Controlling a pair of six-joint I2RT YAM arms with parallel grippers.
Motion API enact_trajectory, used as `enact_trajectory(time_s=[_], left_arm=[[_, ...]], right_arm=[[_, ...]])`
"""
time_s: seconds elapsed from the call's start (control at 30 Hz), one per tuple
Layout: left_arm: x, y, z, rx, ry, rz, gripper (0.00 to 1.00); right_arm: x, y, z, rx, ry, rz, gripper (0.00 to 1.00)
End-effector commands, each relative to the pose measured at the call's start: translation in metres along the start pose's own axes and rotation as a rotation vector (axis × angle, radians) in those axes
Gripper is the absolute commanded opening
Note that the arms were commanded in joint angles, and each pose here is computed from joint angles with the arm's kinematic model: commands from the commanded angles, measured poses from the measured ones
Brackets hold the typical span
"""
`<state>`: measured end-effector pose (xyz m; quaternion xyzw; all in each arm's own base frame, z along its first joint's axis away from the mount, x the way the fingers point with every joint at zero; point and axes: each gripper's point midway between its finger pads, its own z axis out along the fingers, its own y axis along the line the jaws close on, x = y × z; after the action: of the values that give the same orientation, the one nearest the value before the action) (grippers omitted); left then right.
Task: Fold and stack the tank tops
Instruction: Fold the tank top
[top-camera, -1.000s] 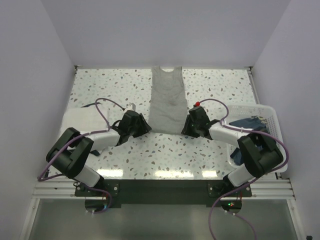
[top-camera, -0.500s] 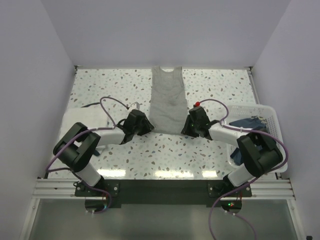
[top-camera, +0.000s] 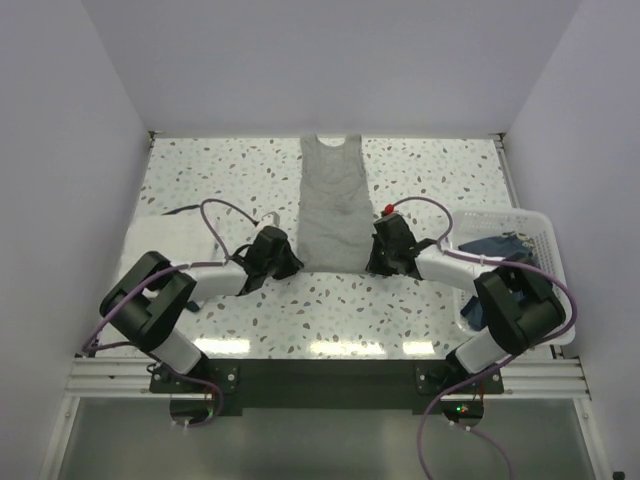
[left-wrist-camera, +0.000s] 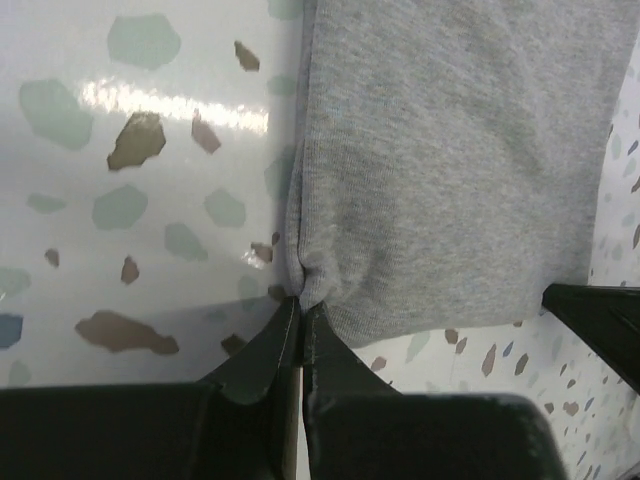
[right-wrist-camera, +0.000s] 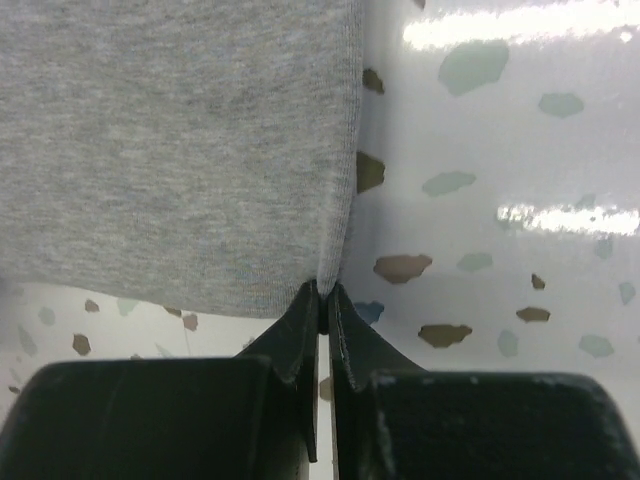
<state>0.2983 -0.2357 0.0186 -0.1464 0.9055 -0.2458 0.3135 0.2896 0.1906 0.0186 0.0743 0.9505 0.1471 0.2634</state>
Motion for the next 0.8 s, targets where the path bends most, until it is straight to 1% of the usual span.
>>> enact_trajectory(time_s=[0.0, 0.03, 0.17, 0.23, 0.27, 0.33, 0.37, 0.43, 0.47, 0.5, 0.57, 0.63, 0.67, 0.73, 0.77], left_arm=[[0.029, 0.030, -0.021, -0.092, 0.066, 0.039, 0.00], [0.031, 0.031, -0.026, -0.094, 0.065, 0.040, 0.00], [0.046, 0.036, -0.056, -0.071, 0.068, 0.033, 0.00], [0.064, 0.044, -0.070, -0.105, 0.098, 0.049, 0.00], [0.070, 0.048, -0.082, -0.107, 0.104, 0.052, 0.00], [0.085, 0.046, -0.096, -0.090, 0.122, 0.052, 0.00], [0.097, 0.045, -0.110, -0.074, 0.145, 0.076, 0.00], [0.104, 0.043, -0.123, -0.069, 0.145, 0.053, 0.00], [0.105, 0.033, -0.134, -0.033, 0.141, 0.044, 0.00], [0.116, 0.036, -0.144, -0.048, 0.162, 0.056, 0.00], [0.117, 0.029, -0.161, -0.037, 0.167, 0.061, 0.00], [0.115, 0.018, -0.171, -0.017, 0.153, 0.068, 0.00], [0.106, 0.002, -0.179, 0.013, 0.136, 0.057, 0.00], [0.090, -0.010, -0.184, 0.028, 0.081, 0.066, 0.00], [0.077, -0.030, -0.191, 0.065, 0.049, 0.056, 0.00]], right_arm=[[0.012, -0.002, -0.020, 0.039, 0.010, -0.084, 0.00], [0.013, 0.003, -0.026, 0.023, 0.001, -0.092, 0.00], [0.048, 0.007, -0.045, 0.000, 0.029, -0.129, 0.00], [0.068, 0.009, -0.057, -0.008, 0.044, -0.169, 0.00], [0.074, 0.008, -0.066, -0.025, 0.035, -0.156, 0.00], [0.091, 0.003, -0.077, -0.020, 0.050, -0.169, 0.00], [0.105, 0.007, -0.085, -0.041, 0.063, -0.178, 0.00], [0.119, 0.014, -0.107, -0.092, 0.051, -0.213, 0.00], [0.122, 0.019, -0.115, -0.109, 0.045, -0.194, 0.00], [0.128, 0.020, -0.128, -0.122, 0.034, -0.224, 0.00], [0.124, 0.031, -0.143, -0.144, 0.009, -0.213, 0.00], [0.118, 0.031, -0.156, -0.135, -0.014, -0.233, 0.00], [0.104, 0.040, -0.165, -0.145, -0.063, -0.239, 0.00], [0.090, 0.042, -0.172, -0.121, -0.108, -0.258, 0.00], [0.072, 0.050, -0.179, -0.119, -0.175, -0.265, 0.00]])
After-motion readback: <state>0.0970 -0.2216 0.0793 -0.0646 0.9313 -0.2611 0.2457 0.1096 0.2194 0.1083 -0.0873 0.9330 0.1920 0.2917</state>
